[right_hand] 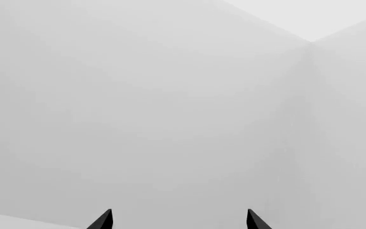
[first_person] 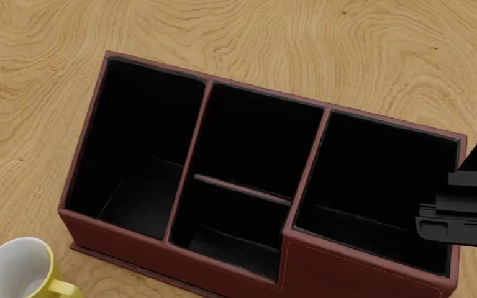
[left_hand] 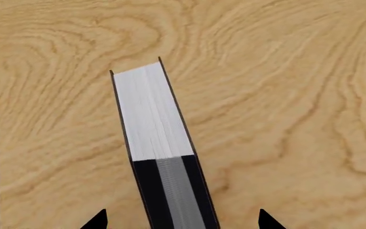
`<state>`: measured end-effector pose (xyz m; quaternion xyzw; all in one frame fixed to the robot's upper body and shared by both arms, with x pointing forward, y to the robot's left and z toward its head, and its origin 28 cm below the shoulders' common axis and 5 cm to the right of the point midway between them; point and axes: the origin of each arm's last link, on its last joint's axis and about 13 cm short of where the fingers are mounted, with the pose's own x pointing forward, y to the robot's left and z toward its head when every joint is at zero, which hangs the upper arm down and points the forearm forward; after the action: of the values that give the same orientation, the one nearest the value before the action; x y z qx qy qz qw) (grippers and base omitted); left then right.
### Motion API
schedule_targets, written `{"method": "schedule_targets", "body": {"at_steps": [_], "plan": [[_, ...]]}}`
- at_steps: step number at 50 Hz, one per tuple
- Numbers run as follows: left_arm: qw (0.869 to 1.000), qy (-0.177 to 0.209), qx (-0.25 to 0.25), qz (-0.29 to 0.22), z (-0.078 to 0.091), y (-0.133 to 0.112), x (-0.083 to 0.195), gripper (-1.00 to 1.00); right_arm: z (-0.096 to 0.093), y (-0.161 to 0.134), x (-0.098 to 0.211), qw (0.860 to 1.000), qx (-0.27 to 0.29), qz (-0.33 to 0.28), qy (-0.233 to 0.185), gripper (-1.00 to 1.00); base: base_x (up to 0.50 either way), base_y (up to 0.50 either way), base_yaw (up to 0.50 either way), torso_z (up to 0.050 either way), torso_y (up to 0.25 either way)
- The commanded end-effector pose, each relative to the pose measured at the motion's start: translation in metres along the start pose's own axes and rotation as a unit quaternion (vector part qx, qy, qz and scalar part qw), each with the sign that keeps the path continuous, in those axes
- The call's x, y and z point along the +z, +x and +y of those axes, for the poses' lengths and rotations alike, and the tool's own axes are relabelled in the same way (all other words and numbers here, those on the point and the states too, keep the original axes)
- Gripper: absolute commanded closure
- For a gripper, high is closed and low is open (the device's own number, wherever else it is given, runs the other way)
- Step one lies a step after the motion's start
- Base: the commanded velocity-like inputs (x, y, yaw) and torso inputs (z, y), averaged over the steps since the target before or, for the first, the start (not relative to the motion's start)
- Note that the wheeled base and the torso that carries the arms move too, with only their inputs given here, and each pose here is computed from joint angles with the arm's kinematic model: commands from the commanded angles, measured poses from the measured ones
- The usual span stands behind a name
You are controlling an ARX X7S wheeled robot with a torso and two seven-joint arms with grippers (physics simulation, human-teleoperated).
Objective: Pick up the book and place it in the back compartment of the caddy.
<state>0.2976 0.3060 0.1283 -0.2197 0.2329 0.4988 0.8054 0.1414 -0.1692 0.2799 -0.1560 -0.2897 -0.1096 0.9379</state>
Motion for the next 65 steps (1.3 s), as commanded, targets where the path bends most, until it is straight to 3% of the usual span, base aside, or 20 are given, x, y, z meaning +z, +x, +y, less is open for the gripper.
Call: {"method": "schedule_targets", "body": {"at_steps": [1, 3, 4, 20, 40, 56, 65], "plan": [[1.0, 0.001, 0.008, 0.004, 0.0, 0.004, -0.004, -1.0, 0.0, 0.0, -0.001, 1.0, -0.001, 0.001, 0.0, -1.0, 0.0, 0.0, 0.0, 0.0, 0.0], [1.0, 0.001, 0.008, -0.001, 0.0, 0.003, -0.004, -1.0, 0.0, 0.0, -0.001, 1.0, -0.001, 0.001, 0.001, -1.0, 0.0, 0.0, 0.0, 0.0, 0.0], [1.0, 0.0, 0.009, -0.002, 0.0, 0.002, -0.003, 1.0, 0.0, 0.0, -0.001, 1.0, 0.0, 0.001, 0.001, -1.0, 0.0, 0.0, 0.0, 0.0, 0.0], [1.0, -0.006, 0.008, -0.011, 0.002, 0.0, 0.0, 1.0, 0.0, -0.001, -0.001, 1.0, 0.001, 0.001, 0.001, -1.0, 0.0, 0.0, 0.0, 0.0, 0.0], [0.996, -0.039, -0.006, -0.076, 0.007, -0.023, 0.03, 1.0, 0.001, -0.001, 0.0, 1.0, 0.001, -0.002, 0.002, -1.0, 0.0, 0.0, 0.0, 0.0, 0.0], [0.986, -0.031, -0.037, -0.162, 0.015, -0.04, 0.05, 1.0, 0.001, -0.002, -0.001, 1.0, 0.0, -0.002, 0.003, -1.0, 0.0, 0.0, 0.0, 0.0, 0.001], [0.972, -0.017, -0.068, -0.224, 0.018, -0.051, 0.064, 1.0, 0.002, -0.003, -0.002, 1.0, 0.002, -0.001, 0.004, -1.0, 0.0, 0.0, 0.0, 0.0, 0.001]]}}
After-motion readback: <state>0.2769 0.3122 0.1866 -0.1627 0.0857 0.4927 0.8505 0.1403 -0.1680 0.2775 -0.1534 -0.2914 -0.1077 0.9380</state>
